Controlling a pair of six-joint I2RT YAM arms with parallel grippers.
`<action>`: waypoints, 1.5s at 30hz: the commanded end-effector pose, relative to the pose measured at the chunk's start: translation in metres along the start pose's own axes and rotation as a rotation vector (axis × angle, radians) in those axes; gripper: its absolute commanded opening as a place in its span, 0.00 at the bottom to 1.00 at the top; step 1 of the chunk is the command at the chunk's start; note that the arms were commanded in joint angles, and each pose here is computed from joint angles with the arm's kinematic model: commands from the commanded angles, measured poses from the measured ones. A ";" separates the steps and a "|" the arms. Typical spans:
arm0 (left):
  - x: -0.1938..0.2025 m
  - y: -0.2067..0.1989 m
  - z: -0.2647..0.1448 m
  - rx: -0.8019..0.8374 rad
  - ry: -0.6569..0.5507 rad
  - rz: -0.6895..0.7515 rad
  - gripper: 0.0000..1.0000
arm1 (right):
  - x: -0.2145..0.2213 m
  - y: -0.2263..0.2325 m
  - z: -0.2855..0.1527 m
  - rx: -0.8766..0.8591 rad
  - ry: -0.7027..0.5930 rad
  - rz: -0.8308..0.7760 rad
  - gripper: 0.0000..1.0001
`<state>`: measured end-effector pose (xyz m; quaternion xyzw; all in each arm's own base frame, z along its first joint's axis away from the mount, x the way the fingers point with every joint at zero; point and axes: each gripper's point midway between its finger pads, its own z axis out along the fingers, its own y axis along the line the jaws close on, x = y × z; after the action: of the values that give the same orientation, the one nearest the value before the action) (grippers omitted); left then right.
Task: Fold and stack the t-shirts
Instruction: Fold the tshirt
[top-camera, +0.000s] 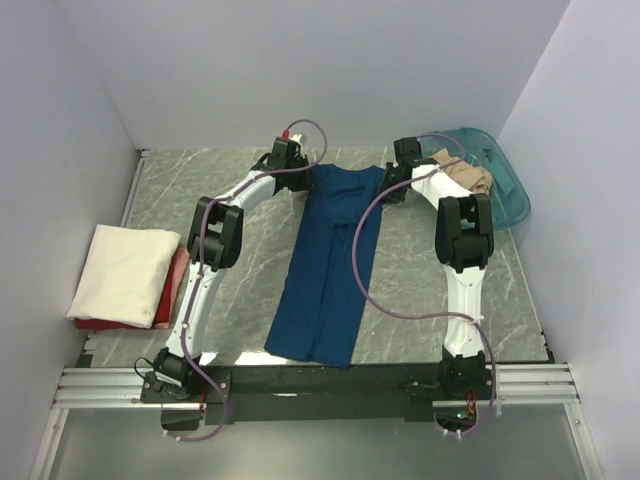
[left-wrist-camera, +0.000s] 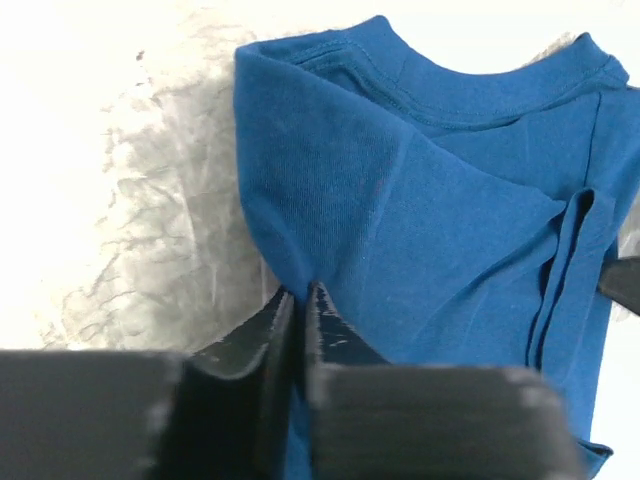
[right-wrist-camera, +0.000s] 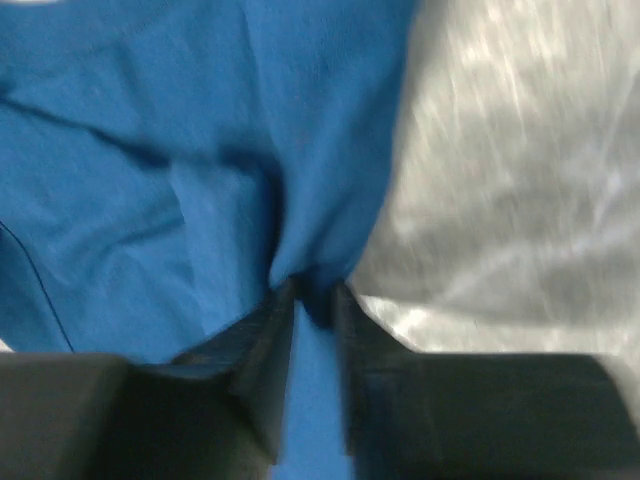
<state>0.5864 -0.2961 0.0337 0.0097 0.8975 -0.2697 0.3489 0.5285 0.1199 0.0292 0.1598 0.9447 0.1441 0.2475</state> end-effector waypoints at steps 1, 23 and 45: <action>0.005 0.029 0.006 -0.081 0.012 -0.061 0.10 | -0.015 0.014 0.006 -0.031 -0.013 -0.016 0.24; -0.111 0.083 -0.047 -0.009 -0.273 -0.264 0.64 | -0.095 0.102 -0.024 -0.282 -0.209 -0.148 0.53; 0.160 0.003 -0.269 -0.269 -0.140 -0.491 0.37 | 0.209 0.032 -0.181 -0.149 -0.149 -0.230 0.45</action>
<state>0.3338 -0.1978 0.1157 -0.2369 0.8712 -0.2570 0.3447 0.2795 0.1952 0.0961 0.0166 0.9359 0.1798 0.3025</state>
